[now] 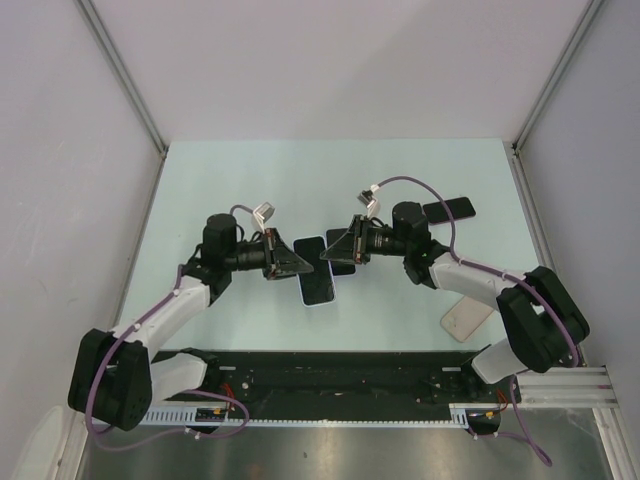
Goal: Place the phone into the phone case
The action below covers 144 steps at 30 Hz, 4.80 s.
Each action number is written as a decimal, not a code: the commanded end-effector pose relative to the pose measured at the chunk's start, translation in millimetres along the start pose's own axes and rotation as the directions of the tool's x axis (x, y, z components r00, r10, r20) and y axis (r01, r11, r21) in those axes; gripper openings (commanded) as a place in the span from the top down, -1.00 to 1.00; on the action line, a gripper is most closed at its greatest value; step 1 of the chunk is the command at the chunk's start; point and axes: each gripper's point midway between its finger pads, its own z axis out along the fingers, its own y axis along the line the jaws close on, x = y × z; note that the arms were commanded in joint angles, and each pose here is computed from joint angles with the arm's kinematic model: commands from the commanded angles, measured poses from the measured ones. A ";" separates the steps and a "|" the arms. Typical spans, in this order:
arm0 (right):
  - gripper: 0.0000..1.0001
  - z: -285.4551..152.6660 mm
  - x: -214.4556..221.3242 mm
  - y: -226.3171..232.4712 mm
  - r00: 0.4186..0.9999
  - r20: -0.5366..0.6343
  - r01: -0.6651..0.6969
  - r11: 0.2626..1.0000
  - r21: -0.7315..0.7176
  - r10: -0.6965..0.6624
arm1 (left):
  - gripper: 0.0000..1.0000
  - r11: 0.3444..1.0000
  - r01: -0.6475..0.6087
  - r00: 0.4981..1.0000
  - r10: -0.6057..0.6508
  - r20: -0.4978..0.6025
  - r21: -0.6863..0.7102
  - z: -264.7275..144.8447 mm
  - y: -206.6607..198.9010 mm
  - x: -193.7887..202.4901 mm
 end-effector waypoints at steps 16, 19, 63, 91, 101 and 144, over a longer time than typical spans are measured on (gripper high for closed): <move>-0.71 -31.4 -30.0 -40.4 0.984 0.175 -0.089 0.962 0.258 0.044 | 1.00 0.983 -0.043 0.998 0.050 0.036 -0.178 -5.3 32.3 -41.7; -0.99 -46.7 -37.6 -38.7 0.976 0.218 -0.059 0.949 0.311 -0.011 | 1.00 0.983 -0.036 0.999 0.039 0.016 -0.180 -2.7 40.3 -53.0; -0.99 -196.0 -65.2 -111.6 0.872 0.449 -0.256 0.600 0.758 -0.196 | -0.78 0.669 -0.045 0.996 0.085 0.015 -0.742 -38.1 139.2 -129.6; -0.99 -306.4 -222.0 -270.9 0.568 0.733 -0.727 0.188 0.660 -0.375 | -0.87 0.866 -0.198 0.967 0.249 0.052 -0.459 -39.5 72.5 -60.8; -1.00 -290.3 -266.8 -303.2 0.662 0.647 -0.632 0.182 0.753 -0.379 | -0.86 0.866 -0.186 0.967 0.245 0.070 -0.464 -44.0 72.5 -62.8; 0.06 -305.0 -186.4 -326.1 0.970 0.240 -0.235 -0.105 0.966 0.033 | -0.84 0.876 -0.131 0.986 0.165 0.032 -0.465 -35.6 93.5 -55.7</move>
